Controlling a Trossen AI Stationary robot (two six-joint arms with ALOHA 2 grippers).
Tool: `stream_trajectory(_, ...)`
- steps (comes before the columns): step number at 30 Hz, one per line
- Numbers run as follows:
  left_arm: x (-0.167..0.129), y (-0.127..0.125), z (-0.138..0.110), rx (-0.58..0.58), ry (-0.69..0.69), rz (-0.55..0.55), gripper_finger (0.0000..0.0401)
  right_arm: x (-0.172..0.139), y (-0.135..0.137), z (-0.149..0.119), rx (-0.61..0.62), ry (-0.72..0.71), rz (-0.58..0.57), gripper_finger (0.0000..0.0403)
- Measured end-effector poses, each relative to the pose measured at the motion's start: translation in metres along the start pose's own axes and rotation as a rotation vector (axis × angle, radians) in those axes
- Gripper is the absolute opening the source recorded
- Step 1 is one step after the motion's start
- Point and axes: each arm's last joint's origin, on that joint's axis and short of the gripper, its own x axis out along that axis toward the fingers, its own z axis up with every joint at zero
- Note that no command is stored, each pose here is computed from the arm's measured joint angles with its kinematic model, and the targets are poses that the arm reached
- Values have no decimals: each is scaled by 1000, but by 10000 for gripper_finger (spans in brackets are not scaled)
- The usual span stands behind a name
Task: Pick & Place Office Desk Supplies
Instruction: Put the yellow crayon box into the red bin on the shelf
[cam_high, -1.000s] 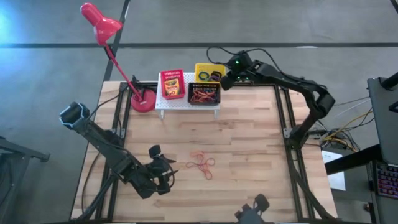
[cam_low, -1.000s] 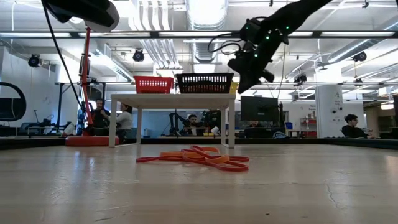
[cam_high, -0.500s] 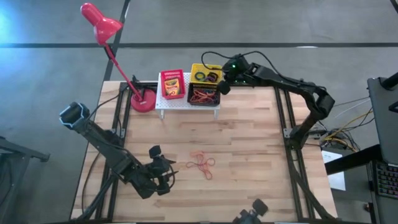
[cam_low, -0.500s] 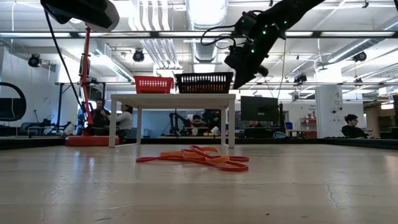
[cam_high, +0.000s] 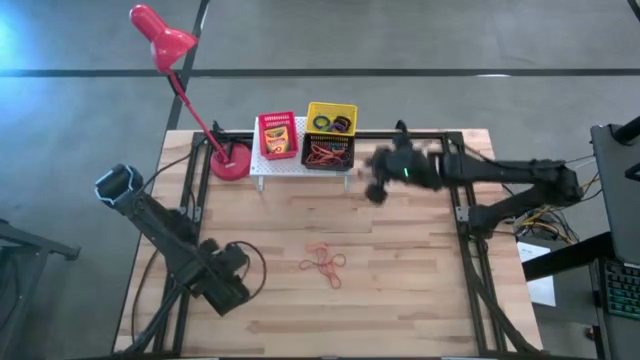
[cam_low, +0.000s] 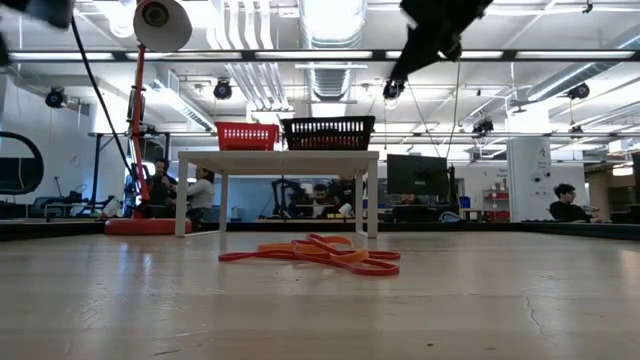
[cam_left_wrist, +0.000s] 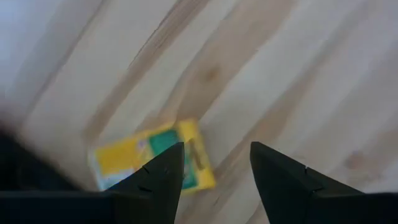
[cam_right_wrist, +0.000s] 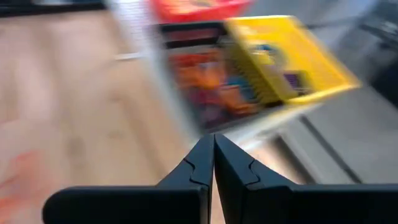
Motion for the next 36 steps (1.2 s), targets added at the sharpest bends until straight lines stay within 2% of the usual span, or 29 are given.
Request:
stream_trajectory(2,9,4,-4,-87,40,29,188,-9,23,-15,-16,-33,71,8)
stream_trajectory(5,25,6,-9,-205,64,15,188,-21,49,-35,-26,-103,124,8)
stream_trajectory(11,57,8,-17,-256,128,-74,188,-25,77,-65,-45,-173,172,8)
stream_trajectory(16,69,16,-20,-365,197,-33,188,-21,80,-73,-21,-193,182,8)
stream_trajectory(22,72,18,-21,-389,184,4,188,-22,80,-71,-17,-199,182,8)
stream_trajectory(28,82,18,-23,-403,221,101,185,-22,80,-71,-20,-199,182,8)
stream_trajectory(31,82,18,-24,-409,231,110,167,-22,80,-72,-22,-197,181,8)
stream_trajectory(36,73,13,-22,-409,233,123,101,-21,80,-72,-23,-196,181,8)
